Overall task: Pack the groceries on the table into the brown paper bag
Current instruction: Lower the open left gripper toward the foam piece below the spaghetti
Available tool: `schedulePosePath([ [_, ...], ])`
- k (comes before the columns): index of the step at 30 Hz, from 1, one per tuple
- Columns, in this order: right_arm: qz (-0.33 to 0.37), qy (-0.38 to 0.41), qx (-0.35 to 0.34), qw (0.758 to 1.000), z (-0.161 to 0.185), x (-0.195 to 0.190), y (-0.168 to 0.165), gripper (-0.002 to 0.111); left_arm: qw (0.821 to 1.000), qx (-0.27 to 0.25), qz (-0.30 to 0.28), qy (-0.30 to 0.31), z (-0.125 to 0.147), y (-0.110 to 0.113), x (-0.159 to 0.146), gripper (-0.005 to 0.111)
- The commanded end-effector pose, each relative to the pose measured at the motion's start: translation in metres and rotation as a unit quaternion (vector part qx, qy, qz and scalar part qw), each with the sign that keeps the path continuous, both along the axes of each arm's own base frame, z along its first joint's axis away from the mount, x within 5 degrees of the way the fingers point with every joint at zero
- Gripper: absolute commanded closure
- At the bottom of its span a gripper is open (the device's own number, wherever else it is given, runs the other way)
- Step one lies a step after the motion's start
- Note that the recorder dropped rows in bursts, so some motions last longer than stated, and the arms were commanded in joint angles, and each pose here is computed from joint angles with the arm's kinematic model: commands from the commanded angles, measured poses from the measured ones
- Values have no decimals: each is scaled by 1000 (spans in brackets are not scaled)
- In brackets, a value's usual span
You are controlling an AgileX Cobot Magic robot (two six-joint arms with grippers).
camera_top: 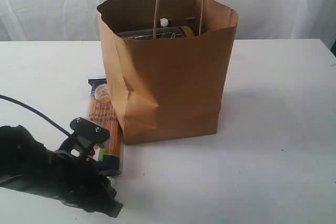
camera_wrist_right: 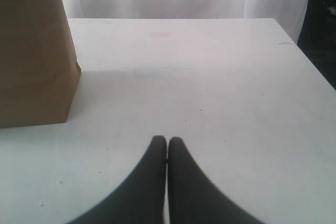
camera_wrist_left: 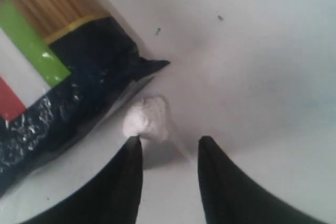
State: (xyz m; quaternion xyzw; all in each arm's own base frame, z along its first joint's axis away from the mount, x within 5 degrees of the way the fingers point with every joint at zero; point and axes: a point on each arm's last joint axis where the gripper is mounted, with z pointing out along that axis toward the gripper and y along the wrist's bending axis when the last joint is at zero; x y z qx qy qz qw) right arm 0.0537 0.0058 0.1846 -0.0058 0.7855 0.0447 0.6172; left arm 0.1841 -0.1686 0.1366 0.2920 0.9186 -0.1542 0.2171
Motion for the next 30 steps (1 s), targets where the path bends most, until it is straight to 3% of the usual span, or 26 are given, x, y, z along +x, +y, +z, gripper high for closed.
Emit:
schedulePosePath([
  [1, 1, -5, -1, 1000, 0, 0, 0, 108, 1000, -6, 21, 4, -2, -3, 5, 67],
  [8, 1, -5, -1, 1000, 0, 0, 0, 108, 1000, -7, 7, 24, -3, -4, 0, 67],
  [13, 1, -5, -1, 1000, 0, 0, 0, 108, 1000, 7, -7, -19, -1, -2, 6, 66],
  [22, 1, -5, -1, 1000, 0, 0, 0, 108, 999, 19, -27, -42, -1, -2, 8, 52],
  [27, 1, -5, -1, 1000, 0, 0, 0, 108, 994, 31, -7, -103, 3, 1, 19, 52],
  [30, 1, -5, -1, 1000, 0, 0, 0, 108, 995, 31, -11, -97, 3, 1, 17, 59],
])
